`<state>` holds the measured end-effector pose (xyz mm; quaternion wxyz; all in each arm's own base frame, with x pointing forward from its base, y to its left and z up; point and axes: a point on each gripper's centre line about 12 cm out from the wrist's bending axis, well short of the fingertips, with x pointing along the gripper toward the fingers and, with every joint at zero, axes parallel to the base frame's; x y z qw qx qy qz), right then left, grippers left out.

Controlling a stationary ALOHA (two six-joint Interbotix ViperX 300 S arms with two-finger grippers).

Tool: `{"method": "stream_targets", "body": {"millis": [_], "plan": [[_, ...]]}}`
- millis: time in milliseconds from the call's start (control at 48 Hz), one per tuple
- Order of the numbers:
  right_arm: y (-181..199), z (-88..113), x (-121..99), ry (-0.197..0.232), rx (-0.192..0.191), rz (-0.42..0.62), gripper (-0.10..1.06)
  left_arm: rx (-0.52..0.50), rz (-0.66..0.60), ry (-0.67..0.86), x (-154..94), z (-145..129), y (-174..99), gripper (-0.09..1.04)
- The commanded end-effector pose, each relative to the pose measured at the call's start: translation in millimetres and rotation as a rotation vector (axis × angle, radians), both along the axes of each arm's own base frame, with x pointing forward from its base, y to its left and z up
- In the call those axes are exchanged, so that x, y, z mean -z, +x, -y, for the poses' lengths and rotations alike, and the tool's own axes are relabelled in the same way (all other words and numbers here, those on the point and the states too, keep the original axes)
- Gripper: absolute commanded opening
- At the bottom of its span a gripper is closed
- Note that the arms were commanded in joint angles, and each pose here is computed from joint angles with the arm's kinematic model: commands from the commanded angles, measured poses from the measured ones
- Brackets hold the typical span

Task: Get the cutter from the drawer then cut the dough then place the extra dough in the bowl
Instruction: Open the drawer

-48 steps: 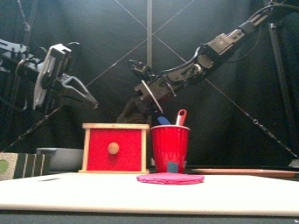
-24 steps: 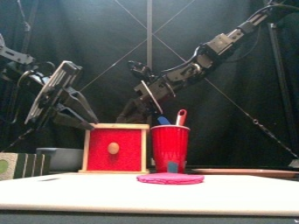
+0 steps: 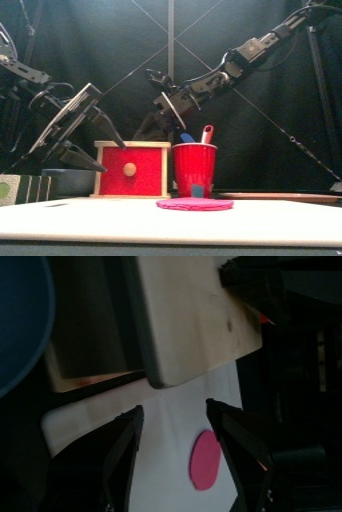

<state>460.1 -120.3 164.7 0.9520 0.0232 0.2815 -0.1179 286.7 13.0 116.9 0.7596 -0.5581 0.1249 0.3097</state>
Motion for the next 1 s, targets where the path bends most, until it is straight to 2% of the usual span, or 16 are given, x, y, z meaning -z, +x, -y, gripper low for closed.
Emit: {"method": "stream_targets", "body": {"millis": [21,229,438,750,1000], "plan": [[-1,0,-5,0.0,0.0,-0.002,0.04,-0.04,0.029,-0.013,-6,-6,9,0.87],[0,-1,-6,0.001,0.0,0.0,0.04,-0.053,0.043,-0.012,-9,-9,21,0.87],[0,0,-6,0.001,0.001,0.0,0.04,-0.072,0.02,-0.01,0,-13,30,0.87],[0,-1,-7,0.0,0.0,0.003,0.04,-0.152,0.033,0.023,5,-26,29,0.86],[0,-1,-7,0.0,0.0,0.003,0.04,-0.16,0.025,0.03,10,-27,34,0.86]]}}
